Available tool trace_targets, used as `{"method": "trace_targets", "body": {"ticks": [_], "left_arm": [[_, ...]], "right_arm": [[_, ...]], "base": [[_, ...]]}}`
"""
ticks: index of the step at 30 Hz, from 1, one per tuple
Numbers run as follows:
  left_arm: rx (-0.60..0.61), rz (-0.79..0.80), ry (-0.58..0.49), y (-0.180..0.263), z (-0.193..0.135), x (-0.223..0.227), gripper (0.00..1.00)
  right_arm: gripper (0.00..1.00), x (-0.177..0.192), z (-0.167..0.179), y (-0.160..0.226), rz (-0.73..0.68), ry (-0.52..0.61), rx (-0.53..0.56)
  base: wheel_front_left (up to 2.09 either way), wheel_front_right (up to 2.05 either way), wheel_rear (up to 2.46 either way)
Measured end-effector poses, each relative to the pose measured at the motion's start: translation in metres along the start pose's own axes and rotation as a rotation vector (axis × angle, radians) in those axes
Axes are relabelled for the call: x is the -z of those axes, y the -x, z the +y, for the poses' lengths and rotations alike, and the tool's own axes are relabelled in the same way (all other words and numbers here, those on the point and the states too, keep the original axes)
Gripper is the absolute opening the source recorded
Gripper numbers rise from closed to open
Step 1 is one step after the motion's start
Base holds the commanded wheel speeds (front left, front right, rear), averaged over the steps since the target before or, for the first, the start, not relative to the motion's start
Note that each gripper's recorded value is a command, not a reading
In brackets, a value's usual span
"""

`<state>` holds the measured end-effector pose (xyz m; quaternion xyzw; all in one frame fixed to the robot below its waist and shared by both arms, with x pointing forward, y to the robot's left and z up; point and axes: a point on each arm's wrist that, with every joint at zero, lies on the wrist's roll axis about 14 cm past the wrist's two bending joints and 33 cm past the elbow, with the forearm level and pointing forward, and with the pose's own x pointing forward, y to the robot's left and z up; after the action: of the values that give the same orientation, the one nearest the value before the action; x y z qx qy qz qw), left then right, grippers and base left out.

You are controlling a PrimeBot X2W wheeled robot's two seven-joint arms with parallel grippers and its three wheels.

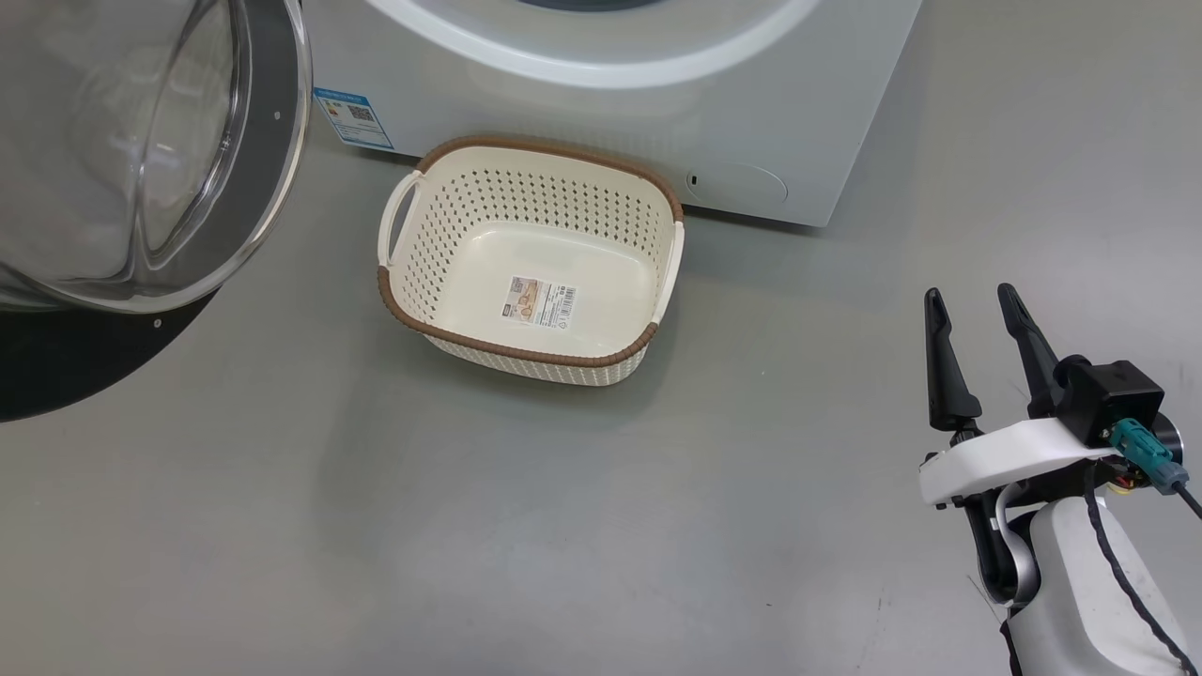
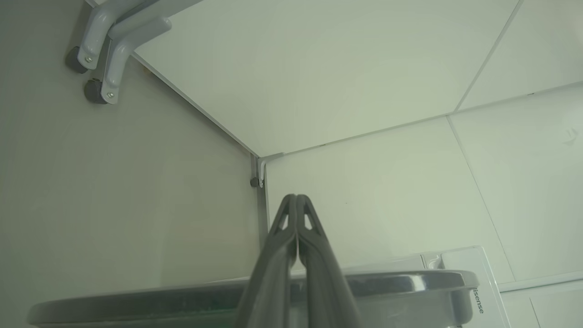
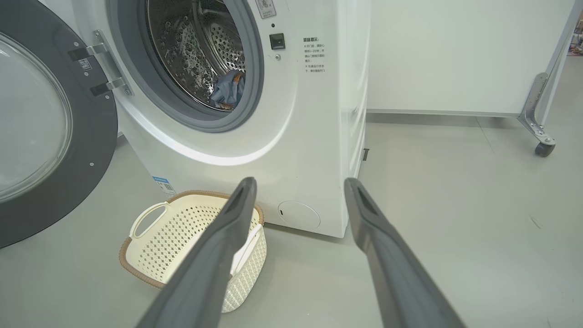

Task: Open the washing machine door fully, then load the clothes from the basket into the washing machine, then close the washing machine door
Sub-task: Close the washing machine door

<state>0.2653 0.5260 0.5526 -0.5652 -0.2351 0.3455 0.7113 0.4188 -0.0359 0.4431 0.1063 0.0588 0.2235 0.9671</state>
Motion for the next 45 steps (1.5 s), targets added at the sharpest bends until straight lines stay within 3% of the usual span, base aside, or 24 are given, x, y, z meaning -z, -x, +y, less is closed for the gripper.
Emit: {"method": "trace_targets", "body": {"ticks": [18, 29, 45], "left_arm": [[-0.055, 0.088, -0.028, -0.004, 0.022, 0.026, 0.0], [-0.021, 0.204, -0.027, -0.001, 0.016, 0.039, 0.0], [0.02, 0.428, 0.075, 0.015, 0.012, 0.069, 0.0]], "right_arm": [[1.0, 0.002, -0.01, -0.002, 0.003, -0.01, 0.021], [1.0, 0.004, -0.006, -0.004, 0.009, -0.007, 0.006], [1.0, 0.012, 0.003, -0.006, 0.036, -0.025, -0.016]], "base": [[0.0, 0.0, 0.0], [0.0, 0.0, 0.0], [0.0, 0.0, 0.0]]}}
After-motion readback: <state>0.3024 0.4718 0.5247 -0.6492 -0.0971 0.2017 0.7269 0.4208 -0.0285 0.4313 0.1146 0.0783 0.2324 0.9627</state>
